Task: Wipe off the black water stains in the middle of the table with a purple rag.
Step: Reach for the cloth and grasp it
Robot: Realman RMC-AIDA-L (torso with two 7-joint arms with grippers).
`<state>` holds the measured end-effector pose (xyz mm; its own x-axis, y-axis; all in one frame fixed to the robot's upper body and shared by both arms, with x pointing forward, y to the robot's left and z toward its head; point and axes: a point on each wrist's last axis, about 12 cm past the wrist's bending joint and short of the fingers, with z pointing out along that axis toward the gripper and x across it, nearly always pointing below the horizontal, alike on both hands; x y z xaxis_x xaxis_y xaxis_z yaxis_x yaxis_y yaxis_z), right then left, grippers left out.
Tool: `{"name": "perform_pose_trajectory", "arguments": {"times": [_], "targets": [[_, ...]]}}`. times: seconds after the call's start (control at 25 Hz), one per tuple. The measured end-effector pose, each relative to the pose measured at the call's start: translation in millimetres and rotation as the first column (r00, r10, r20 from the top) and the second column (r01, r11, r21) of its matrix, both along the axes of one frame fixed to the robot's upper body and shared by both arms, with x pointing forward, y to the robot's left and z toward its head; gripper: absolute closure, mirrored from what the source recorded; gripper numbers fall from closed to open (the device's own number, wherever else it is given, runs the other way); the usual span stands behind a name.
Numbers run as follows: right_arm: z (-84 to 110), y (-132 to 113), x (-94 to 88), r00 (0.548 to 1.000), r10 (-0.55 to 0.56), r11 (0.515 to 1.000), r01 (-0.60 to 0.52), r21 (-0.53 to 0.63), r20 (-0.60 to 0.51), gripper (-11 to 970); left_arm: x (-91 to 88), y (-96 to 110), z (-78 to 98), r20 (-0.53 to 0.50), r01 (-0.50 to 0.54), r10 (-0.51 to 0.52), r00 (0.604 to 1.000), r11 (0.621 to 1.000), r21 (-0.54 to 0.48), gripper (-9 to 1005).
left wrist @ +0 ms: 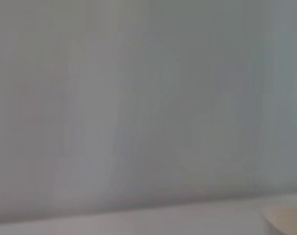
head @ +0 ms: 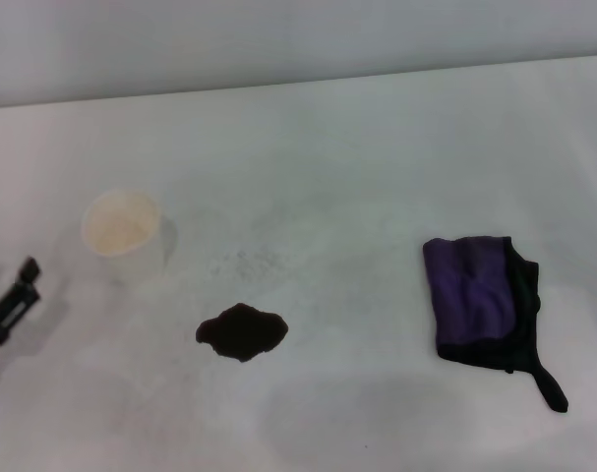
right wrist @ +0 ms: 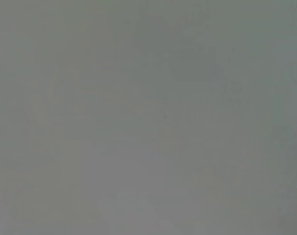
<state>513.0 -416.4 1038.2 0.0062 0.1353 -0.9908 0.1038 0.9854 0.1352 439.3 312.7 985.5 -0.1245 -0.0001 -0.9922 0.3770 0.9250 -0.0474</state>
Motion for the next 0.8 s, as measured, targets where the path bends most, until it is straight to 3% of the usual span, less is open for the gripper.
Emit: {"name": "perform_pose_trajectory", "arguments": {"times": [0.24,0.44,0.64,0.8], "targets": [[29.2,-12,12.9,0.986,0.166,0.947,-0.155,0.281,-0.016,358,15.1,15,11.6,0.063,-0.106,0.107,0.992,0.994,-0.022,103],[72.8,-12,36.3,0.929,0.359,0.875,-0.301,0.378,-0.093,358,38.5,20,21.3,0.092,-0.15,0.151,0.984,0.989,-0.016,103],[123.9,1,66.7,0.784,0.539,0.824,-0.413,0.388,-0.309,358,55.5,24,31.5,0.127,-0.149,0.146,0.981,0.989,0.018,103],[159.4,25,84.1,0.635,0.573,0.82,-0.444,0.362,-0.518,359,65.7,27,39.8,0.159,-0.154,0.148,0.976,0.988,0.031,103]]}}
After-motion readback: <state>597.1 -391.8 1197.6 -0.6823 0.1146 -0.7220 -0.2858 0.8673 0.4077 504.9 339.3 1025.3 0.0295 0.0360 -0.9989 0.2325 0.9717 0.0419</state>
